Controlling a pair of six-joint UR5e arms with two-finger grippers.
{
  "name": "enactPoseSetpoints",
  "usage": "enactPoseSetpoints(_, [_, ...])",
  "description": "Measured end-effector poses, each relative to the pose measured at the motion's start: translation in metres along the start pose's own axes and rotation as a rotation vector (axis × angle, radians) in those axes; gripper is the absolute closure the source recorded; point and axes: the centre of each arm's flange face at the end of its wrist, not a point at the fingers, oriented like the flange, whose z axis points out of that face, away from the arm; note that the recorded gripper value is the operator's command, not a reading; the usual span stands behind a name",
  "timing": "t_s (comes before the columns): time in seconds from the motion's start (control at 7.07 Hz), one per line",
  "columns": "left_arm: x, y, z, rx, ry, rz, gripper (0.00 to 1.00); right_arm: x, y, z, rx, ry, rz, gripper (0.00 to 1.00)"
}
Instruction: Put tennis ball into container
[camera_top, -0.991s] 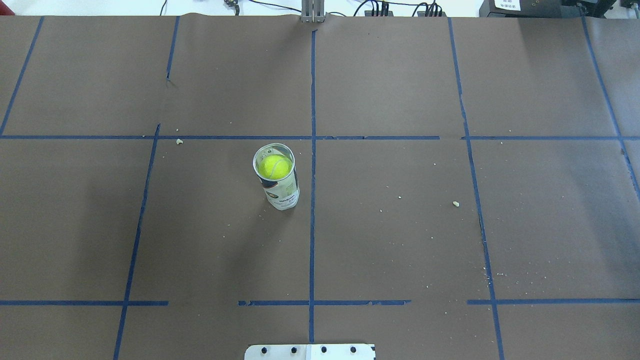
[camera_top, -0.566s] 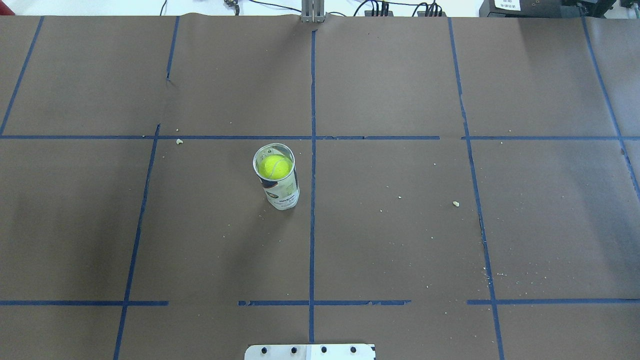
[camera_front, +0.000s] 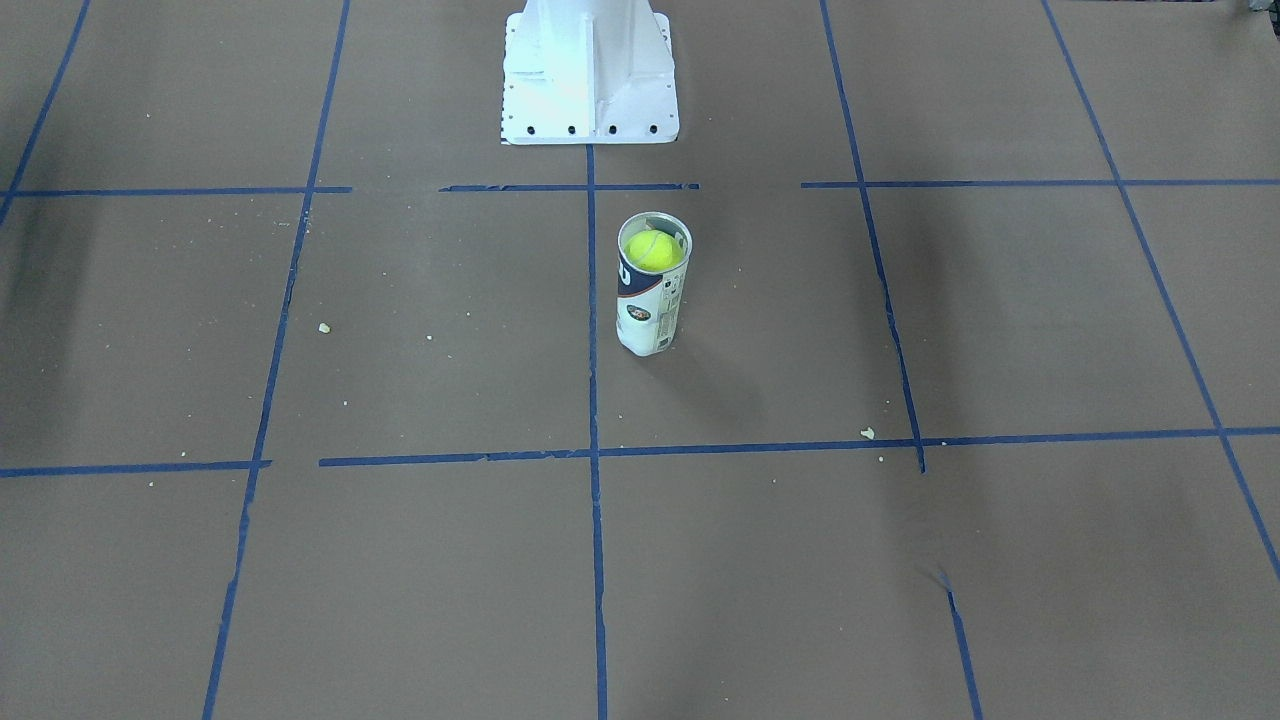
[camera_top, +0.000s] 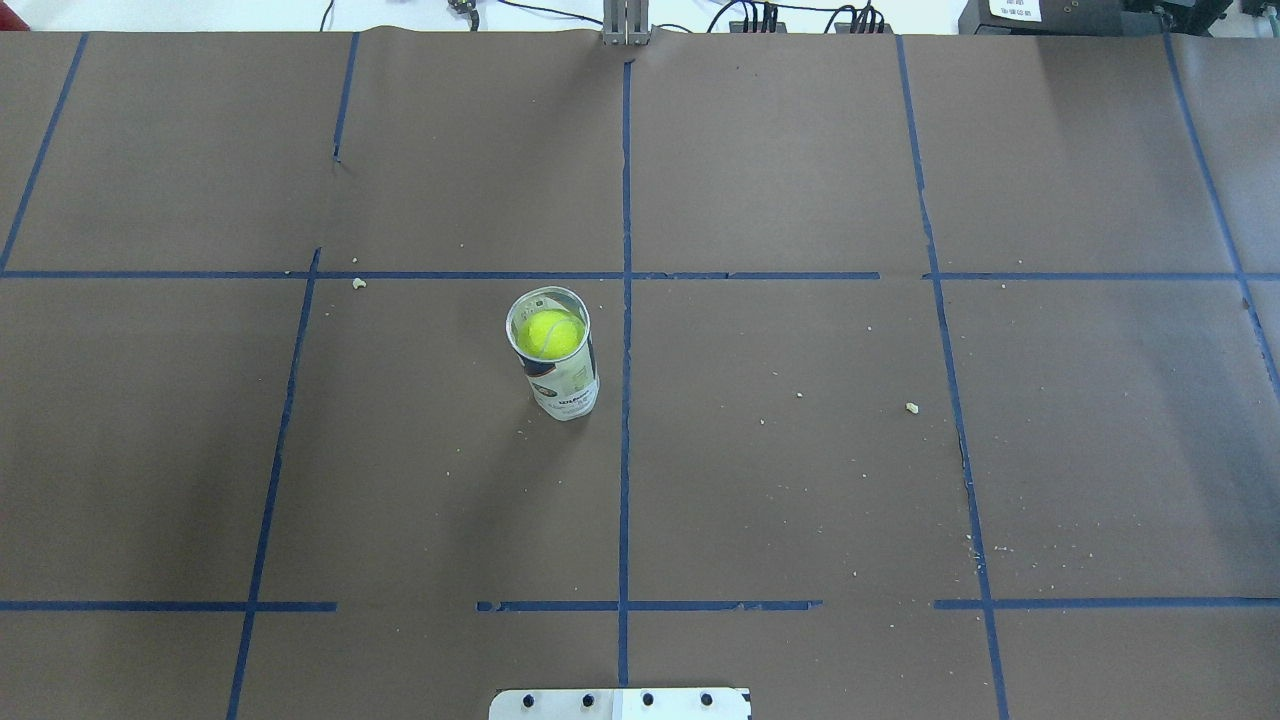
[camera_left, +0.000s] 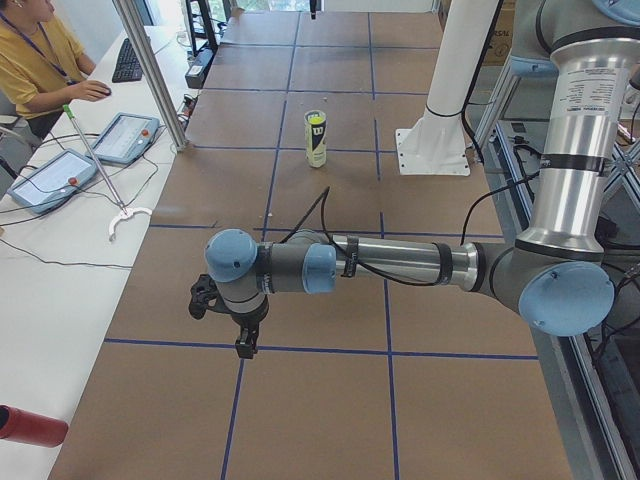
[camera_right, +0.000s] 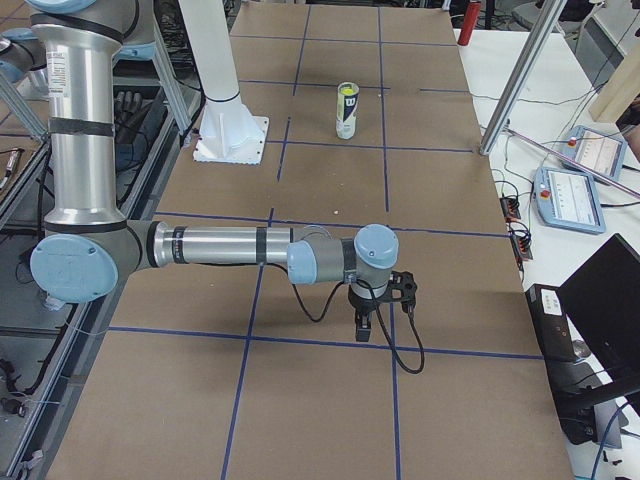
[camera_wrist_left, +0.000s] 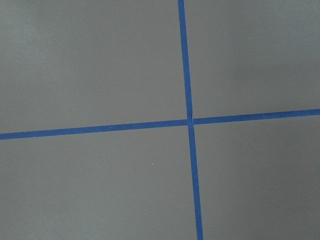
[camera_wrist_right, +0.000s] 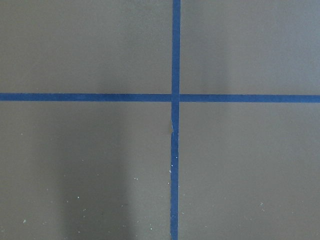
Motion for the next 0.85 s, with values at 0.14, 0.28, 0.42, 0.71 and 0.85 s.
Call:
enactPoseSetpoints(0.14, [0.001,-0.002,-0.001,0.017,-0.001,0.017,0.00,0.000,0.000,0.000,0.000,0.000,0.000,0.00])
enactPoseSetpoints(0.28, [0.000,-0.001,0.001,0.019,0.000,0.022,0.00,0.000,0.000,0.000,0.000,0.000,0.000,0.00])
enactPoseSetpoints(0.42, [-0.003,0.002,0.005,0.012,0.001,0.017,0.00,0.000,0.000,0.000,0.000,0.000,0.000,0.00])
enactPoseSetpoints(0.71, [-0.012,0.007,0.014,-0.007,0.002,-0.001,0.00,0.000,0.000,0.000,0.000,0.000,0.000,0.00])
enactPoseSetpoints(0.85, [-0.014,0.008,0.016,-0.017,0.002,-0.013,0.00,0.000,0.000,0.000,0.000,0.000,0.000,0.00])
